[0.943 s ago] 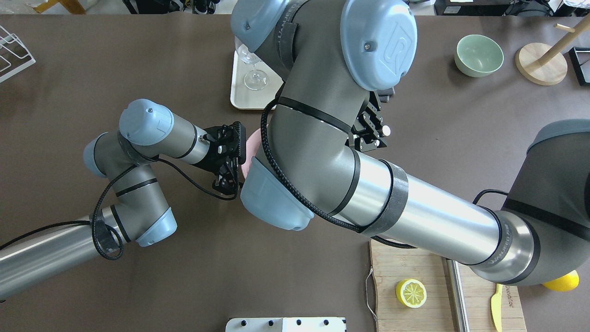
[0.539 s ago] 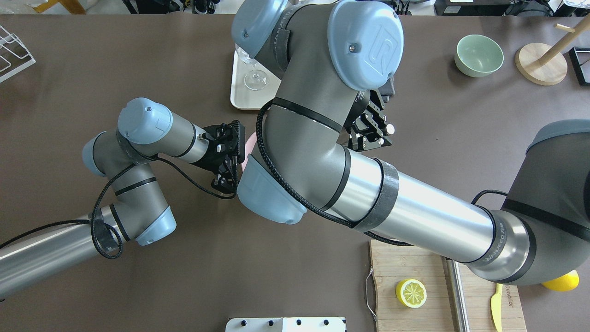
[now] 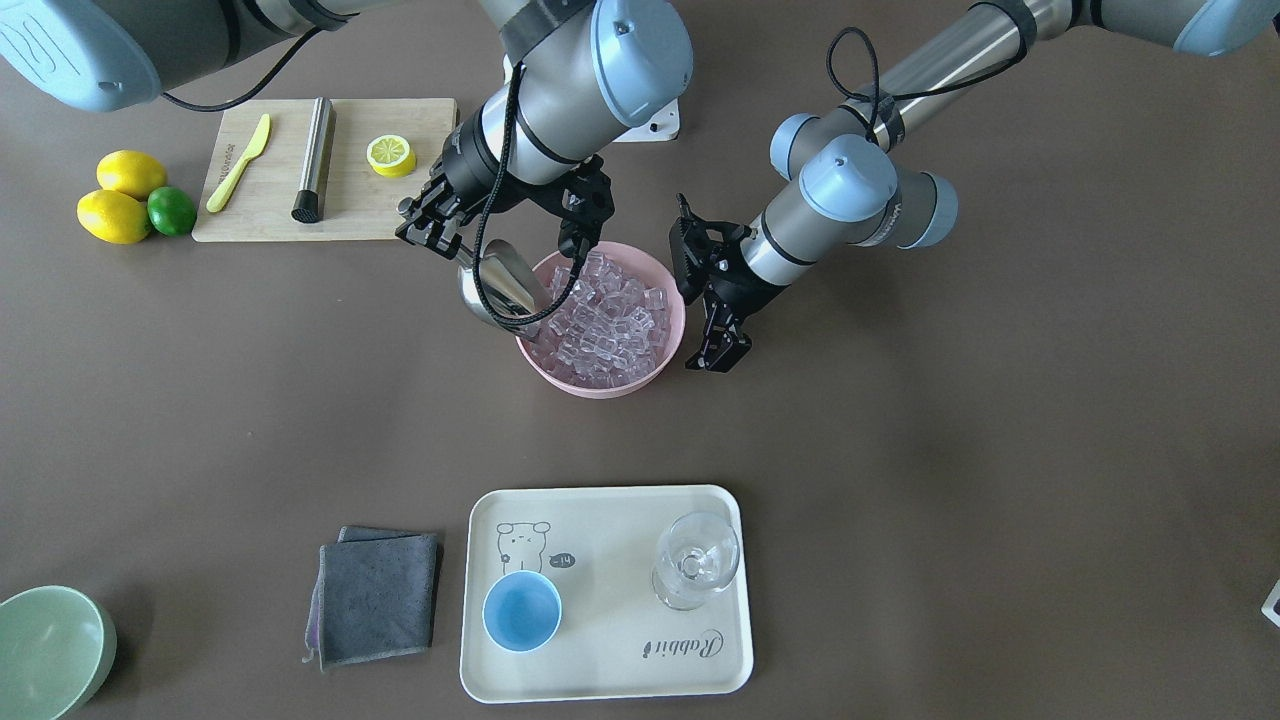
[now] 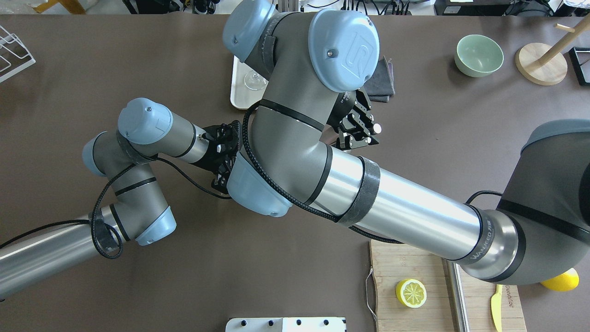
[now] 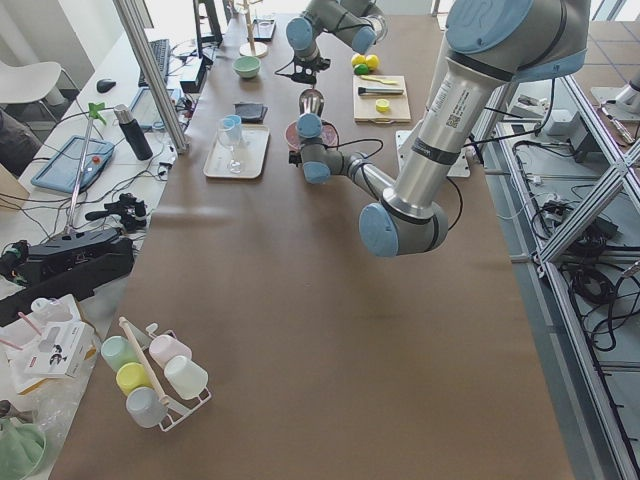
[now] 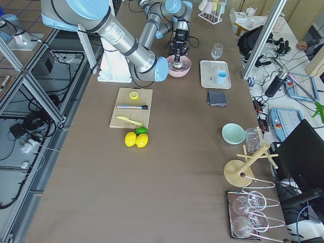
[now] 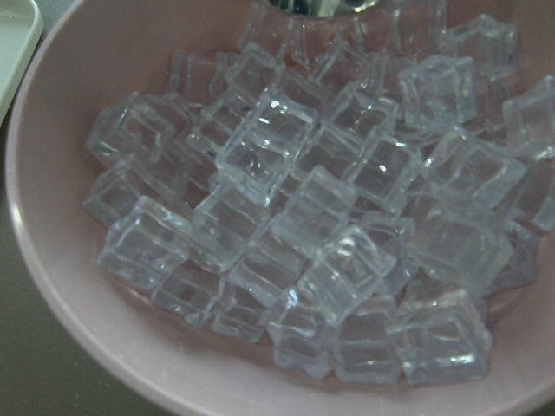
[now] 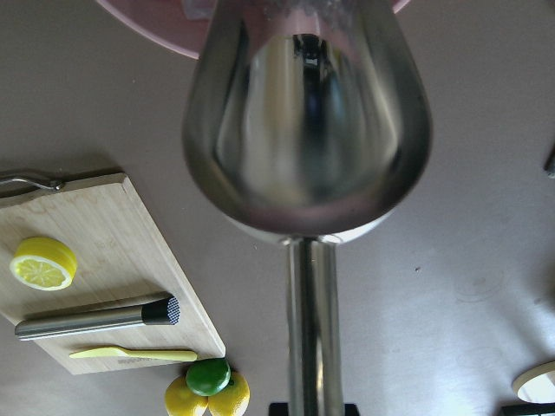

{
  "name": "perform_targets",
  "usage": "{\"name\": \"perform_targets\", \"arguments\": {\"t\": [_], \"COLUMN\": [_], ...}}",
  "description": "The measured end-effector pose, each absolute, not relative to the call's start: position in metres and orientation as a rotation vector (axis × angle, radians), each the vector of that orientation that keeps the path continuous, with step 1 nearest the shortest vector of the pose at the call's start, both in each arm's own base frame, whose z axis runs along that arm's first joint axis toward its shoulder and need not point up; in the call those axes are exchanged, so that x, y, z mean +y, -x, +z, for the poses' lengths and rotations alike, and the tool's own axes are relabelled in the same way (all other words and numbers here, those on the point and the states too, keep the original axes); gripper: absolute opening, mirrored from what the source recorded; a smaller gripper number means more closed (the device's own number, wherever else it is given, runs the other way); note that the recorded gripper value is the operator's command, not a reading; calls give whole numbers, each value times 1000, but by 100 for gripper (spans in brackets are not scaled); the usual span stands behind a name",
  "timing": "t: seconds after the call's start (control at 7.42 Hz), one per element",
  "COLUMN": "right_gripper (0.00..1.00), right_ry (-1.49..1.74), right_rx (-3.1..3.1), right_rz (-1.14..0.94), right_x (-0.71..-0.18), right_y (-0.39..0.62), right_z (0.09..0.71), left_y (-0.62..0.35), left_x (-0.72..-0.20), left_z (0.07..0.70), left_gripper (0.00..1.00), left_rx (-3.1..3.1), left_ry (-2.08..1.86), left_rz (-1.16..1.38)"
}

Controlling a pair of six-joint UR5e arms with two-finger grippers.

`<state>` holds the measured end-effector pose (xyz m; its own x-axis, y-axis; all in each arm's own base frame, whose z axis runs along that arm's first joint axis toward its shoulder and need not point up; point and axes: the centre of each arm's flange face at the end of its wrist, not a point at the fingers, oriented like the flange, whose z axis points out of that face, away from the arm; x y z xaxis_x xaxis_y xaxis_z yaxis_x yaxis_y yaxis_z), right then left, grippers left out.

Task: Put ice in cup with scoop
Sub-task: 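Swing the metal scoop with the right gripper over the pink bowl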

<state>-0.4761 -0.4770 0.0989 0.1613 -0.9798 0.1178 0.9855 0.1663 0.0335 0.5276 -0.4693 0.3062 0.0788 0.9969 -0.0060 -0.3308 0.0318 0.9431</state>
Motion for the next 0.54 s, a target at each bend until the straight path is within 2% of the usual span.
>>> {"name": "perform_targets", "arguments": {"t": [0.54], "right_gripper": [0], "right_ry": [3], "right_rx": [-135], "right_rz": [-1407], "right_x": [-475], "right_y": [513], "right_z": [99], "left_y": [-527], "left_x": [-470], "left_z": [307], "left_gripper": [99], "left_rx": [912], "left_ry": [-979], "left_rz": [1279]}}
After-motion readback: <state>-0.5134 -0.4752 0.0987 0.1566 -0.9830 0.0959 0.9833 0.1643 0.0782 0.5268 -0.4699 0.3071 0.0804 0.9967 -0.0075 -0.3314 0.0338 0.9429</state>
